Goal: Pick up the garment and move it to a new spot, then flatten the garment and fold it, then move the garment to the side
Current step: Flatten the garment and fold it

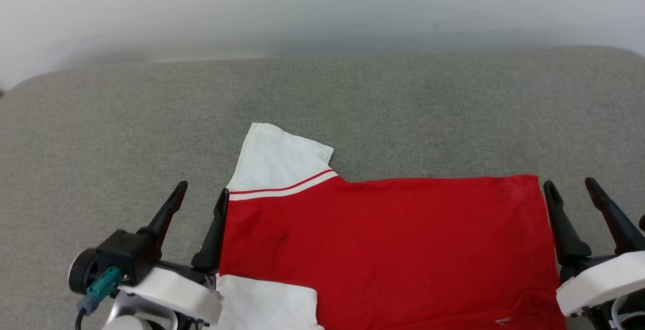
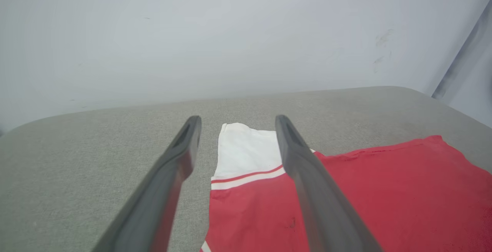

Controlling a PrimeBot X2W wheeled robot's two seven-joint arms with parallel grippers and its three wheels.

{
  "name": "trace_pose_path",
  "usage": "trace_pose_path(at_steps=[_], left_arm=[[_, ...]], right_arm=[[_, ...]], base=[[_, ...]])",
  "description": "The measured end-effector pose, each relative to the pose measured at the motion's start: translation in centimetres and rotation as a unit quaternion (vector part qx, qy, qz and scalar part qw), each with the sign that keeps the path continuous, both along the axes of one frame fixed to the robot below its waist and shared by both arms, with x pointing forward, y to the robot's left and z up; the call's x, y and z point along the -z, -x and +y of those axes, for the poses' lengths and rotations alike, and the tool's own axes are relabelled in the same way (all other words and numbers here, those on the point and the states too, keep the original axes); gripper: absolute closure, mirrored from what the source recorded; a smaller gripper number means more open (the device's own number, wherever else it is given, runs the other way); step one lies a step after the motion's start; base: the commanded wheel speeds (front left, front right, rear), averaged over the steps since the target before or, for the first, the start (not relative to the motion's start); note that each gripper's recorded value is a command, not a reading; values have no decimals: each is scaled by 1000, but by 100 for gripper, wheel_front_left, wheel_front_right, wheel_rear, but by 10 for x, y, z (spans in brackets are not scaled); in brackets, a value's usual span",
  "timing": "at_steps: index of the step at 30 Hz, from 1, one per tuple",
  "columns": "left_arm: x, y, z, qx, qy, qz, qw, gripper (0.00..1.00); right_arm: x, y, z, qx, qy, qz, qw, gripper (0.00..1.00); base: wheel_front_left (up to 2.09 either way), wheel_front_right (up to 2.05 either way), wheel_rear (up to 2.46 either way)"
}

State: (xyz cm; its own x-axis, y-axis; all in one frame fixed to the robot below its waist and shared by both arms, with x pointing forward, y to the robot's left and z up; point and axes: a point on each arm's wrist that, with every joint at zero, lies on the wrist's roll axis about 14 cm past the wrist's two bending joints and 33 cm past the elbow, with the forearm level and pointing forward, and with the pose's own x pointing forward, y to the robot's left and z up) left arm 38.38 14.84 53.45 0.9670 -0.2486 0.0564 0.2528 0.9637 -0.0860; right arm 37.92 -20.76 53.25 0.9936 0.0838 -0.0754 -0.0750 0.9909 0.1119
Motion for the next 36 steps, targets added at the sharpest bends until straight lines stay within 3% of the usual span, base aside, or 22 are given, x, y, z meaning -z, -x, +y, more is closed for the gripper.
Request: trace_pose_path(at_steps=[3, 7, 12, 15, 21, 29, 36], left_arm=[[7, -19, -8, 23, 4, 26, 999, 0], [16, -55, -18, 68, -34, 71, 995, 0], [36, -88, -29, 118, -82, 149, 978, 0], [67, -113, -28, 141, -141, 257, 946, 0], [96, -143, -32, 156, -166, 370, 901, 0], [126, -178, -32, 136, -160, 440, 873, 0], [161, -176, -24, 138, -173, 511, 830, 0]], right_arm=[[4, -3, -3, 4, 9, -2, 1000, 0], [11, -13, -4, 6, 18, -1, 1000, 0], [20, -21, -7, 15, 17, 5, 1000, 0], [37, -23, -10, 25, 9, 25, 999, 0], [54, -25, -22, 45, 14, 44, 998, 0], [72, -27, -15, 39, -18, 68, 997, 0], [76, -28, -28, 53, -7, 75, 996, 0]], base=[[0, 0, 0], [0, 0, 0], [0, 0, 0], [0, 0, 0], [0, 0, 0], [0, 0, 0], [0, 0, 0]])
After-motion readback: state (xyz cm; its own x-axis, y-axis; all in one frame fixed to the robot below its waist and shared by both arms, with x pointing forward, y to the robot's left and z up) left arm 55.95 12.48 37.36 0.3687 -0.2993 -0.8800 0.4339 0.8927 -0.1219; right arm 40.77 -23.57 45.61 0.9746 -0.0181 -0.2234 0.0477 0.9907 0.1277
